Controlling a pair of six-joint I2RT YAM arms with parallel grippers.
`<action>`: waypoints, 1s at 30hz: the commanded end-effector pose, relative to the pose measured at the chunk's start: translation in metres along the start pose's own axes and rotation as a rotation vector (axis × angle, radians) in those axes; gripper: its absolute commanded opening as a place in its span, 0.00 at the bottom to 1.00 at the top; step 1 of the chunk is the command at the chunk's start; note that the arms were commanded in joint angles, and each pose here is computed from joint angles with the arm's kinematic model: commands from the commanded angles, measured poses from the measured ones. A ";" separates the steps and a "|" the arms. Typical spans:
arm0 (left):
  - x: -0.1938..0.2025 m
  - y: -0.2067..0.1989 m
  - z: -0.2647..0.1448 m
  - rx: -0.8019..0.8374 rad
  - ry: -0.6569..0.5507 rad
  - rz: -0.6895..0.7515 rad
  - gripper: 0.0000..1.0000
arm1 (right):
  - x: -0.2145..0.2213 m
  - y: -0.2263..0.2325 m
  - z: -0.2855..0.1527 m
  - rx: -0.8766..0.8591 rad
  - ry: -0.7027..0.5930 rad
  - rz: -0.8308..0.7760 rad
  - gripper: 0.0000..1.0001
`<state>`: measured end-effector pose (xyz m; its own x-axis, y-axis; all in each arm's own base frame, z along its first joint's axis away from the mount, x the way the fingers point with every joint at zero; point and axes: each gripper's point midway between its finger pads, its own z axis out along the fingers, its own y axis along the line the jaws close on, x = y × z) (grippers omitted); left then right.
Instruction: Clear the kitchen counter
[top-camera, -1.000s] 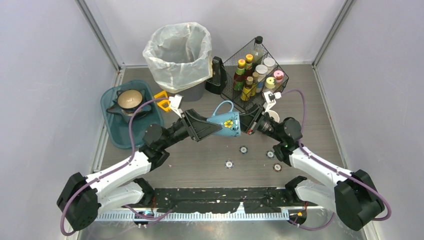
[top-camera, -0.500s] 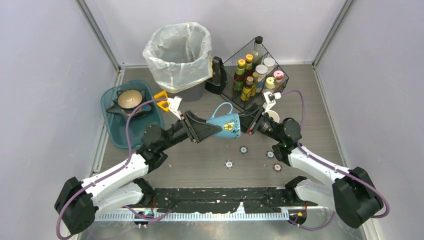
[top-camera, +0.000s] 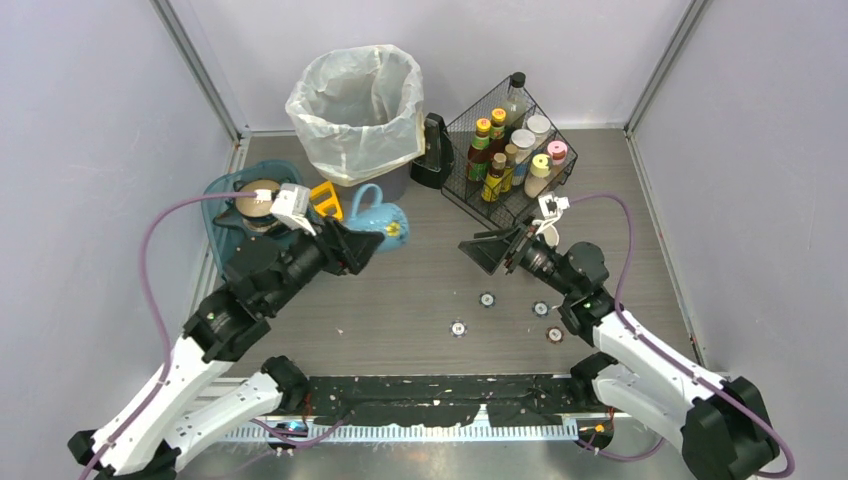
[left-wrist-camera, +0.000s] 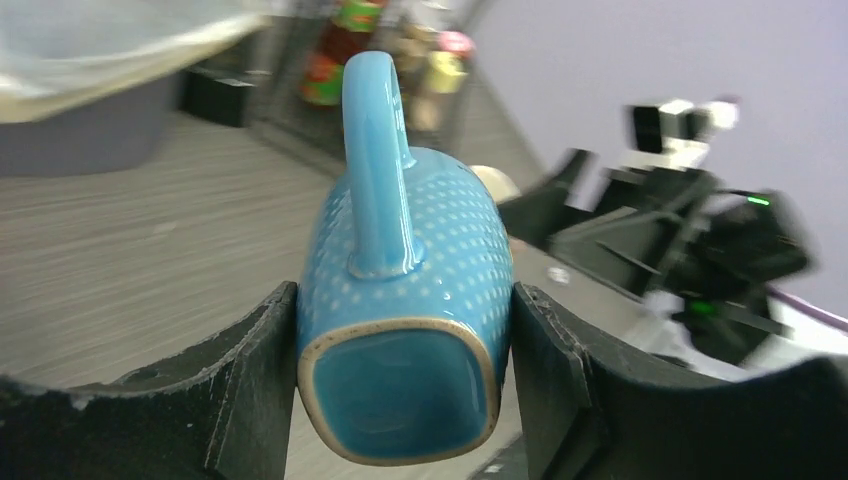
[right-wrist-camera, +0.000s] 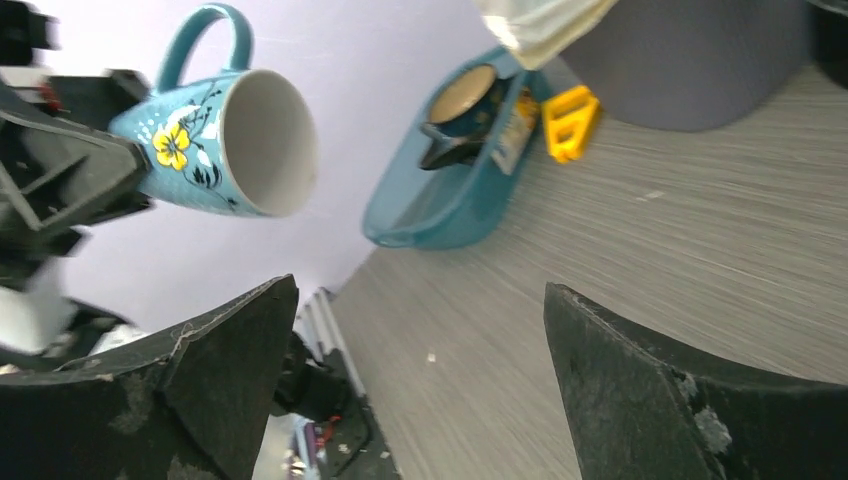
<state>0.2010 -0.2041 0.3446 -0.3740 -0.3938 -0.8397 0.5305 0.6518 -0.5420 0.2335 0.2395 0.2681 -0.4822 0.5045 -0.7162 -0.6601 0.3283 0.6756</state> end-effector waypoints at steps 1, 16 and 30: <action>-0.002 0.084 -0.045 -0.464 0.109 0.232 0.00 | -0.008 -0.029 -0.008 0.184 0.003 -0.142 1.00; -0.035 0.219 -0.125 -1.108 0.161 0.212 0.00 | -0.014 -0.035 -0.030 0.279 0.022 -0.286 0.97; -0.023 0.329 -0.136 -1.296 0.074 -0.022 0.00 | -0.019 -0.027 -0.041 0.272 -0.014 -0.340 0.97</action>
<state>0.2436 0.0925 0.1724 -0.5837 -0.3708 -0.7224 -0.5627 0.8261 0.0306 0.2353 0.1923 0.2329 -0.3375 0.3228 -0.8843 -0.5804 0.6682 0.4655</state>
